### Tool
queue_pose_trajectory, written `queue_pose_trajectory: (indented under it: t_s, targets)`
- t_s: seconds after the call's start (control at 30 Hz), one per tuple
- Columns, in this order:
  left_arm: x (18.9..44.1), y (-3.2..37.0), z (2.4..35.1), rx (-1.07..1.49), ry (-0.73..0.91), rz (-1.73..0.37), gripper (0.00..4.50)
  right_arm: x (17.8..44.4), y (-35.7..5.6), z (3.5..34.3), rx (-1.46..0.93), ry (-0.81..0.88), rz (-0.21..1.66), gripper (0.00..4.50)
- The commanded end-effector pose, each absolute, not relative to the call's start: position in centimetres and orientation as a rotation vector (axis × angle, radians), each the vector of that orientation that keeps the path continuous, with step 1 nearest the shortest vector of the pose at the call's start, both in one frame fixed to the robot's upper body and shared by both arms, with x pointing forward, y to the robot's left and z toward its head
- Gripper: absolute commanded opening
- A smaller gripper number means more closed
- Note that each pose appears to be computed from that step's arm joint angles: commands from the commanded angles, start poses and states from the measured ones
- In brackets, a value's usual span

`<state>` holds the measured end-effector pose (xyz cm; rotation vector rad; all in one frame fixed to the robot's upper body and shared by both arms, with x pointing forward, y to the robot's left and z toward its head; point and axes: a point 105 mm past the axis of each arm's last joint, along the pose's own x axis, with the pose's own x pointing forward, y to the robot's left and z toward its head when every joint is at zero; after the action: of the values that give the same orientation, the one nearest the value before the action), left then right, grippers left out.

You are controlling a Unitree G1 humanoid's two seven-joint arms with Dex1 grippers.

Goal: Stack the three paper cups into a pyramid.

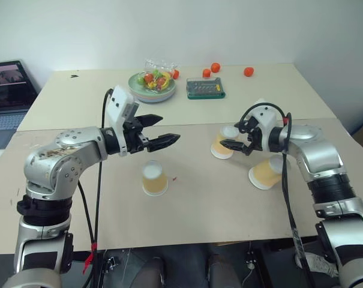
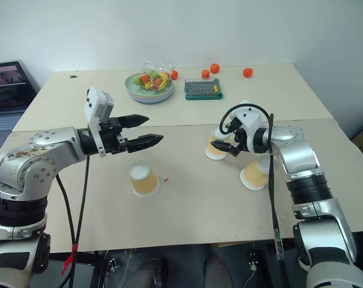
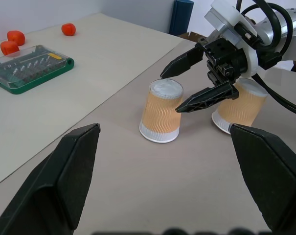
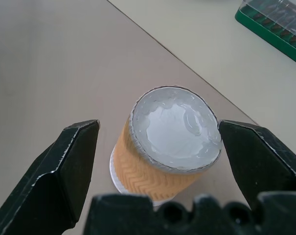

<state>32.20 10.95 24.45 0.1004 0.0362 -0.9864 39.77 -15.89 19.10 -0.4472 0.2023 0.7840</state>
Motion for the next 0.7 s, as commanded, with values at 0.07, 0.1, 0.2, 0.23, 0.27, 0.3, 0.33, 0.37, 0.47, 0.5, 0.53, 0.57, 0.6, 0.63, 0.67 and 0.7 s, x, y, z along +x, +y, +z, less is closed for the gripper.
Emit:
queue_pose_trajectory:
  t_s: [0.07,0.1,0.2,0.23,0.27,0.3,0.33,0.37,0.47,0.5,0.53,0.57,0.6,0.63,0.67,0.7]
  targets:
    - [31.6,11.1,25.7,0.118,-0.021,-0.981,4.50,40.3,-16.0,19.5,-0.457,0.182,0.784,4.48]
    - [31.6,11.1,25.7,0.117,-0.020,-0.980,4.50,40.4,-15.9,19.4,-0.459,0.183,0.787,4.48]
    - [31.5,11.1,25.6,0.112,-0.020,-0.978,4.50,40.8,-15.4,19.7,-0.461,0.172,0.795,4.48]
    - [31.5,11.1,25.6,0.109,-0.021,-0.977,4.50,40.9,-15.3,19.8,-0.461,0.168,0.796,4.48]
    - [31.5,11.0,25.6,0.107,-0.021,-0.977,4.50,40.9,-15.2,19.9,-0.461,0.165,0.798,4.48]
    - [31.5,11.0,25.5,0.106,-0.021,-0.977,4.50,40.9,-15.2,20.0,-0.462,0.163,0.799,4.48]
    - [31.5,11.0,25.5,0.105,-0.020,-0.977,4.50,41.0,-15.1,20.1,-0.464,0.160,0.800,4.48]
    - [31.5,10.9,25.4,0.104,-0.020,-0.977,4.50,41.0,-15.1,20.2,-0.464,0.157,0.802,4.48]
    - [31.5,10.9,25.2,0.100,-0.017,-0.978,4.50,40.9,-15.1,20.9,-0.468,0.140,0.804,4.48]
    - [31.5,10.8,25.2,0.099,-0.017,-0.978,4.50,40.9,-15.1,21.2,-0.470,0.135,0.804,4.48]
    - [31.5,10.8,25.2,0.098,-0.017,-0.979,4.50,40.9,-15.1,21.4,-0.472,0.130,0.804,4.48]
    - [31.5,10.7,25.1,0.096,-0.017,-0.980,4.50,40.9,-15.1,21.6,-0.473,0.126,0.804,4.48]
    - [31.5,10.7,25.1,0.096,-0.017,-0.981,4.50,41.0,-15.1,21.8,-0.475,0.123,0.803,4.48]
    - [31.5,10.7,25.1,0.096,-0.018,-0.982,4.50,41.0,-15.1,21.9,-0.476,0.120,0.802,4.48]
    - [31.5,10.6,25.1,0.096,-0.019,-0.983,4.50,41.0,-15.1,21.9,-0.476,0.119,0.802,4.48]
    - [31.5,10.6,25.1,0.096,-0.019,-0.983,4.50,41.0,-15.1,22.0,-0.476,0.119,0.801,4.48]
